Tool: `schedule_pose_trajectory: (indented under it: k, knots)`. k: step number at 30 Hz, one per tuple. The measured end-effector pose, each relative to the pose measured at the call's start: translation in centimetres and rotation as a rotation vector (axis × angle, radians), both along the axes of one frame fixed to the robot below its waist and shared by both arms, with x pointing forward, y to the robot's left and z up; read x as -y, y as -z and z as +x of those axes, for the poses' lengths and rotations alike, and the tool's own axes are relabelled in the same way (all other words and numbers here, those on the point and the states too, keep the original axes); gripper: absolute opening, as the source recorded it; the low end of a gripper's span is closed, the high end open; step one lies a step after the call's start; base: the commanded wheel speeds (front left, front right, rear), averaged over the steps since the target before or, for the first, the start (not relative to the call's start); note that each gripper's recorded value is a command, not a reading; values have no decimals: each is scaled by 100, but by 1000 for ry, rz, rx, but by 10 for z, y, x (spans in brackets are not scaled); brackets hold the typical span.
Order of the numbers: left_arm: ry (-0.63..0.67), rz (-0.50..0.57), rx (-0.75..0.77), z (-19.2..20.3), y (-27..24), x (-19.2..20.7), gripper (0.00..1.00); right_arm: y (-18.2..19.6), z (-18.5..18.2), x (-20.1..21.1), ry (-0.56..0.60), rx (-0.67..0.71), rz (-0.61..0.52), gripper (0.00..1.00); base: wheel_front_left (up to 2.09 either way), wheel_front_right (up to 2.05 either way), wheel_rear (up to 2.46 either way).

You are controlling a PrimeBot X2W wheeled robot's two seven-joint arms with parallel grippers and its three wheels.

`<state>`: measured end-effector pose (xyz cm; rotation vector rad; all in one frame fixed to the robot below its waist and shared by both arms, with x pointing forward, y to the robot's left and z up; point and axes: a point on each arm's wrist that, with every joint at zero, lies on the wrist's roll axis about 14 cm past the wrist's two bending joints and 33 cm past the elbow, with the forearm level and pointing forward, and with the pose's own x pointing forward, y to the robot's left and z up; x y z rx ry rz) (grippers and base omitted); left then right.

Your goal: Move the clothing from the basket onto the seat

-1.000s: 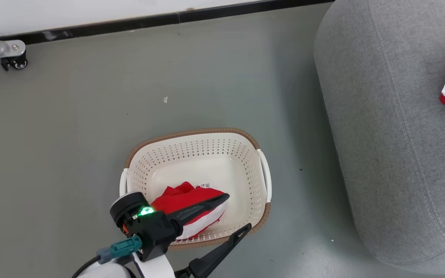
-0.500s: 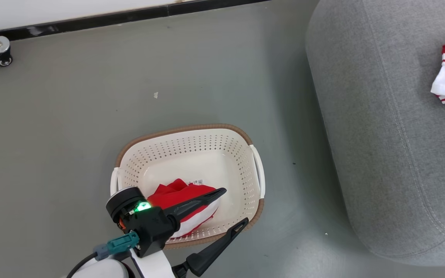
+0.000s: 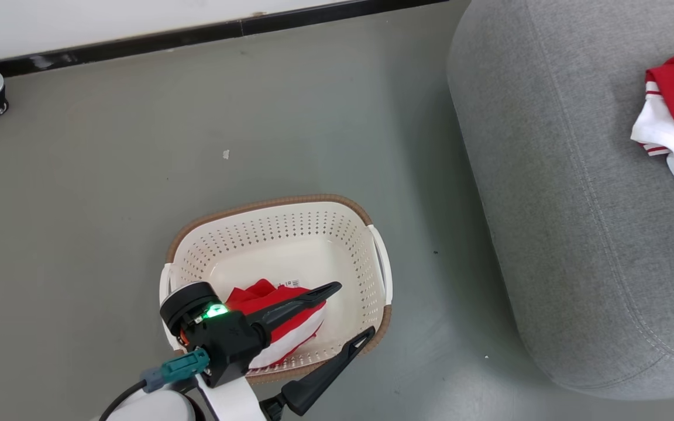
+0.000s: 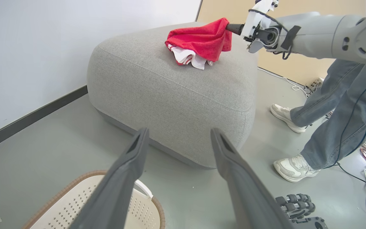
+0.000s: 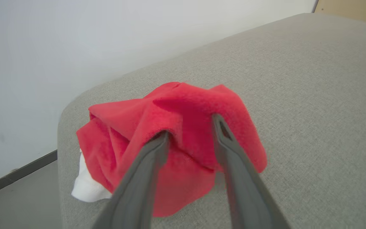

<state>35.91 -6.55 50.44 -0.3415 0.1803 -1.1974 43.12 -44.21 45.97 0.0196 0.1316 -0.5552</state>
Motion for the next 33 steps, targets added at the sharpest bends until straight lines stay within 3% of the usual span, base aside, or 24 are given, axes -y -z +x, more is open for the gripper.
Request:
schedule_pose_trajectory:
  k: [18, 33]
  knots:
    - [5, -46, 45, -4, -18, 10, 100, 6, -39, -15, -31, -35, -25, 100, 0, 0, 0]
    - [-67, -39, 26, 0, -16, 4, 100, -13, -56, -64, -133, 51, -44, 100, 0, 0, 0]
